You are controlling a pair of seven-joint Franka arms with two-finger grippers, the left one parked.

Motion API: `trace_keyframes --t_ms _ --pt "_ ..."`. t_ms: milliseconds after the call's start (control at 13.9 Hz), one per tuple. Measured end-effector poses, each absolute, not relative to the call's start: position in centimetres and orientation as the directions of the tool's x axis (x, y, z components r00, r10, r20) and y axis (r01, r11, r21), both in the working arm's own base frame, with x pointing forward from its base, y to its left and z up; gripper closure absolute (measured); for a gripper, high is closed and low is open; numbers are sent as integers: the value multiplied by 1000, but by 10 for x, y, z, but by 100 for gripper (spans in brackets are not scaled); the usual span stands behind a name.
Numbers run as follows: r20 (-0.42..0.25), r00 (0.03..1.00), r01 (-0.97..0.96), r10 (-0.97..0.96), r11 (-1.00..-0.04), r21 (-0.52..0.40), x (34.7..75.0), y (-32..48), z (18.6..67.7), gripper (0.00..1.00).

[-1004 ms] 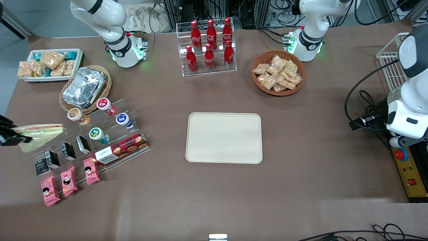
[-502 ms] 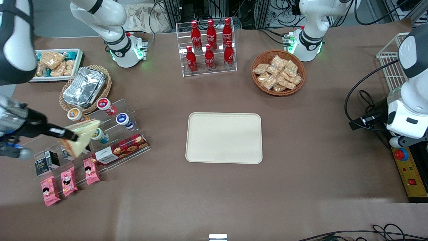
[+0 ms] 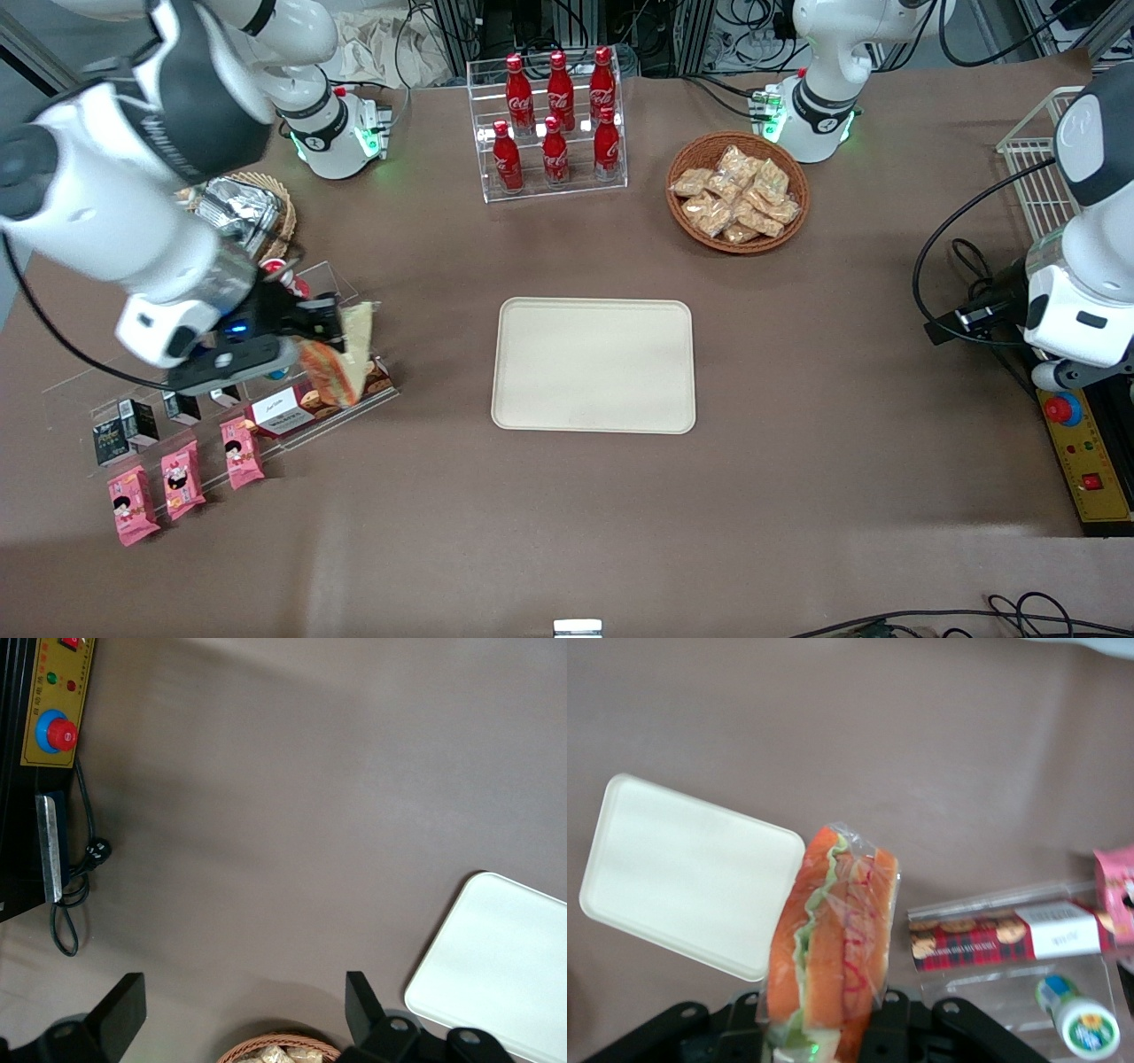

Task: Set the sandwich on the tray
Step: 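Carry the sandwich over the cream tray with the right gripper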

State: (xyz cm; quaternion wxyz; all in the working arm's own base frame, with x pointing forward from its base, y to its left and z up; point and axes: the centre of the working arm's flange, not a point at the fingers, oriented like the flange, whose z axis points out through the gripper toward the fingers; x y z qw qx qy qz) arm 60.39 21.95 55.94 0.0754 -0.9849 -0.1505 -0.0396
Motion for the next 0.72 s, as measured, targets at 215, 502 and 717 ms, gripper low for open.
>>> trace_keyframes --t_ms 215,502,717 --pt "136 860 501 492 -865 -41 593 284 539 63" --pt "123 730 664 673 -740 107 565 366 506 63" --pt "93 677 721 730 -683 118 558 397 472 62"
